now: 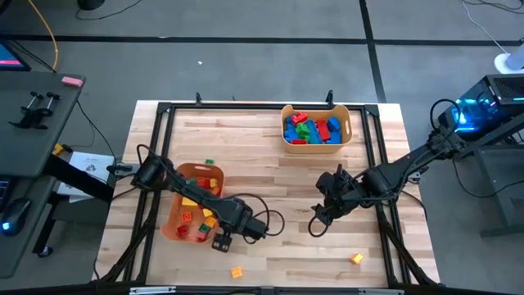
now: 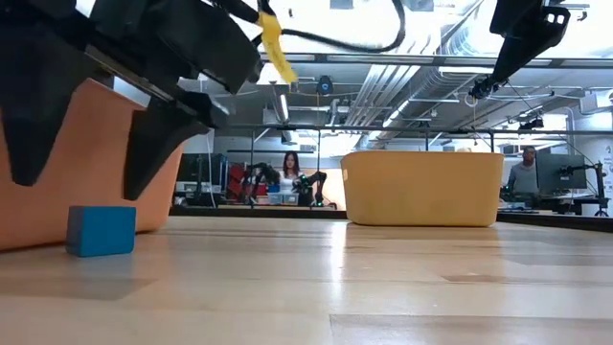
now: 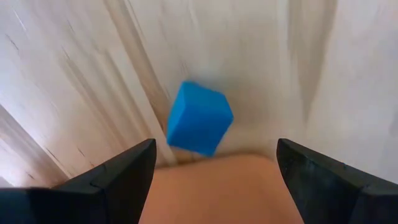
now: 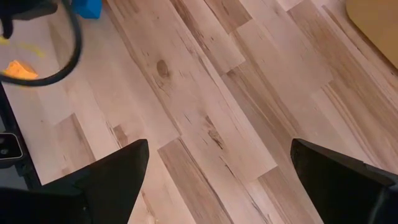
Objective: Sort blocks by size
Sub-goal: Put the blue block into the orange bin
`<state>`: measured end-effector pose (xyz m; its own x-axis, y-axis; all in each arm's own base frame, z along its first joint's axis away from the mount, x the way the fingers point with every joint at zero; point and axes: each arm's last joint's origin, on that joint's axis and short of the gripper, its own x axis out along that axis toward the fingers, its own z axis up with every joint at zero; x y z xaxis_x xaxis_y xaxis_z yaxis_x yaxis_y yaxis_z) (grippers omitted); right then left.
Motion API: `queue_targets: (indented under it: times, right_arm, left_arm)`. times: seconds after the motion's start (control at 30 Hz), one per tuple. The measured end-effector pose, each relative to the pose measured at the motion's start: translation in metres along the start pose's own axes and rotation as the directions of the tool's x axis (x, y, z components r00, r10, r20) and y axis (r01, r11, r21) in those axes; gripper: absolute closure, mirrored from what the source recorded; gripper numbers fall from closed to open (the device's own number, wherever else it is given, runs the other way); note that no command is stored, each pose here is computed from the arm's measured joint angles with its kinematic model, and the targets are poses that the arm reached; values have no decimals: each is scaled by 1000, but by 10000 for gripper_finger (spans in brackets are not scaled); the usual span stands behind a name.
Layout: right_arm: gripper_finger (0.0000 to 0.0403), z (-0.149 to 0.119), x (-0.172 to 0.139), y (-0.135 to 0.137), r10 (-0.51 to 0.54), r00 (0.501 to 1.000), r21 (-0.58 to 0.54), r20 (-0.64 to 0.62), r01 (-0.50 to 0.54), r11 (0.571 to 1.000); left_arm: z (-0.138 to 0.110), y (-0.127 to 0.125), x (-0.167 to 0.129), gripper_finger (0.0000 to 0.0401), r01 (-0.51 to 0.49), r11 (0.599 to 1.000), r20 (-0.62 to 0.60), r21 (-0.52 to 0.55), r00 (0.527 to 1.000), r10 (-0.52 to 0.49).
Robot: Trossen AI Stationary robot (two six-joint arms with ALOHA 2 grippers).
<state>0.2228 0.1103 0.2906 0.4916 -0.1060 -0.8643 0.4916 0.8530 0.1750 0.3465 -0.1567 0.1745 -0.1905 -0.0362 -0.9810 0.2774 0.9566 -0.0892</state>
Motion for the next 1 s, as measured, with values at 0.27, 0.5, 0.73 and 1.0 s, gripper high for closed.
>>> queue_targets:
  times: [0.27,0.5,0.73,1.0]
  right_arm:
    - [13,0,0,0,-2,1000,0,3,2,1000]
    - [13,0,0,0,-2,1000,0,4,2,1000]
    - [13,0,0,0,-2,1000,0,4,2,1000]
    - [13,0,0,0,-2,1000,0,3,2,1000]
  left_arm:
    - [4,-7,2,82,-71,993,50,92,997,66]
    - [11,-9,21,82,-110,988,10,112,994,110]
    - [13,-13,29,82,-199,972,14,128,980,199]
    - [13,-14,30,160,-168,971,4,171,986,170]
